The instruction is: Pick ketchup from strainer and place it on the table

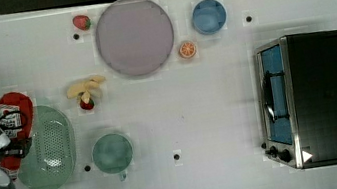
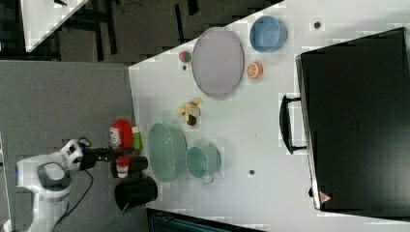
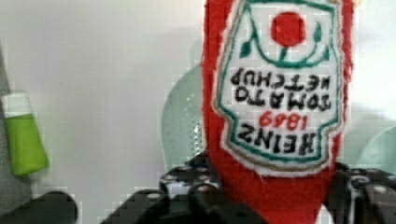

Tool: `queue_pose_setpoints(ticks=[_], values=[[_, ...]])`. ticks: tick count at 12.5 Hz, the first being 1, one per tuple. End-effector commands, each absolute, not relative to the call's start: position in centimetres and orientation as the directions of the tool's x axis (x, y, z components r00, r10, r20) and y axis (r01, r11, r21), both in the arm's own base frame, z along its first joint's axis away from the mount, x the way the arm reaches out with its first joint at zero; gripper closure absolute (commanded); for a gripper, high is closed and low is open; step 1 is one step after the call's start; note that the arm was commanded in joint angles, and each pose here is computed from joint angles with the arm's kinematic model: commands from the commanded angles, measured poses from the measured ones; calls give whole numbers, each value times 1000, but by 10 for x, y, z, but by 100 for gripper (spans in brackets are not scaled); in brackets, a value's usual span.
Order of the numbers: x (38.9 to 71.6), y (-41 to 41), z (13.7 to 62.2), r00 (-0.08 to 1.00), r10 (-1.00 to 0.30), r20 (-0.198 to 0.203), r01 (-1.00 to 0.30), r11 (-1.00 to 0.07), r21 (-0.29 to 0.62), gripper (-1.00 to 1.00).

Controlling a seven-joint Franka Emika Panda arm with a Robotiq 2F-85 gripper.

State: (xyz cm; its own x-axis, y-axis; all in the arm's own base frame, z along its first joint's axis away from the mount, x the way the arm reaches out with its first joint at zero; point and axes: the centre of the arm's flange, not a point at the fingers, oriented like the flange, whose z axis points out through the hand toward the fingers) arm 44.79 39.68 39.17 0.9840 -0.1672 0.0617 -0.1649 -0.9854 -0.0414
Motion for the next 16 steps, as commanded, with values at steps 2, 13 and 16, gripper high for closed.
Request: queue_pose_setpoints(ticks=[2,13,16], values=[[504,316,397,984,-172,42,-173,-985,26,-21],[600,43,384,941,-333,66,-337,-938,77,-21],[589,2,364,956,-288,56,-292,-952,91,-21]])
